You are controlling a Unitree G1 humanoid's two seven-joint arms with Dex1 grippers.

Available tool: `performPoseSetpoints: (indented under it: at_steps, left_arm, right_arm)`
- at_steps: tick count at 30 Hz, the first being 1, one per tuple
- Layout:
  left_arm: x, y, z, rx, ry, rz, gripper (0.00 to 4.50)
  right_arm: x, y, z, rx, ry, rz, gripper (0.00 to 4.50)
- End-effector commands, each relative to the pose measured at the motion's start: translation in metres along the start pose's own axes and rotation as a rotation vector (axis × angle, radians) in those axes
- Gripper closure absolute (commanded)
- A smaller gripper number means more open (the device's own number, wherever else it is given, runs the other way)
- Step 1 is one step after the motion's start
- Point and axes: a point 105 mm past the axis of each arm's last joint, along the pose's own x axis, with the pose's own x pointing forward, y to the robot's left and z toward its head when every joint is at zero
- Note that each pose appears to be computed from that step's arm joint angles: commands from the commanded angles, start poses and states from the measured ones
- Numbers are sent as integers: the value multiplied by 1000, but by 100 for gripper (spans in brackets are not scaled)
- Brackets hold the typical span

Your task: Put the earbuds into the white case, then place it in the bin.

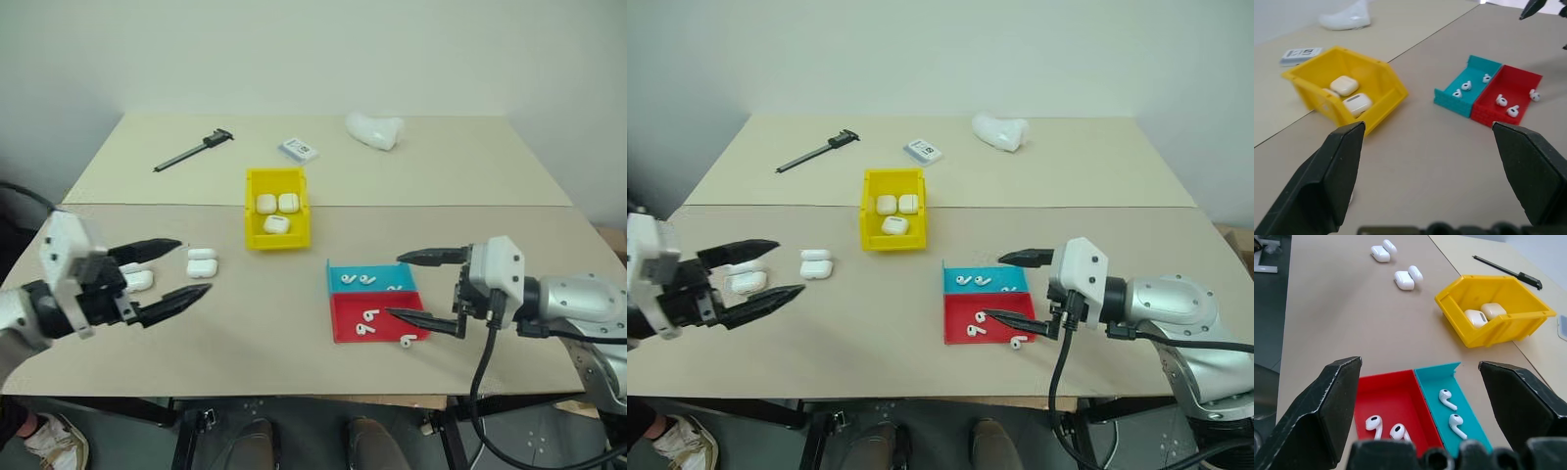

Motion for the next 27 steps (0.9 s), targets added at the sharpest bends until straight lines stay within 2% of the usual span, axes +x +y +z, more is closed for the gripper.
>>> performPoseSetpoints:
  at_steps: [1,4,7,11,15,19,22,27]
  left_arm:
    - [-5,9,9,43,27,103,0]
    - [-5,22,6,5,116,179,0]
    - [-8,31,-5,-56,282,213,0]
    - [-16,49,-23,-223,489,307,0]
    - [-20,70,-28,-271,522,442,0]
    - [-26,86,-39,-392,568,556,0]
    - [-31,100,-56,-468,648,668,0]
    - [-22,113,-69,-510,687,757,0]
  right_arm:
    - [0,3,13,-37,-29,7,7]
    - [2,3,13,-33,-35,2,7]
    - [5,5,13,-36,-41,1,7]
    - [9,8,14,-33,-58,-7,7]
    - [12,8,14,-32,-61,-15,7]
    - [12,8,15,-31,-63,-15,7]
    - [13,12,15,-29,-64,-8,7]
    - [15,15,16,-21,-75,-8,7]
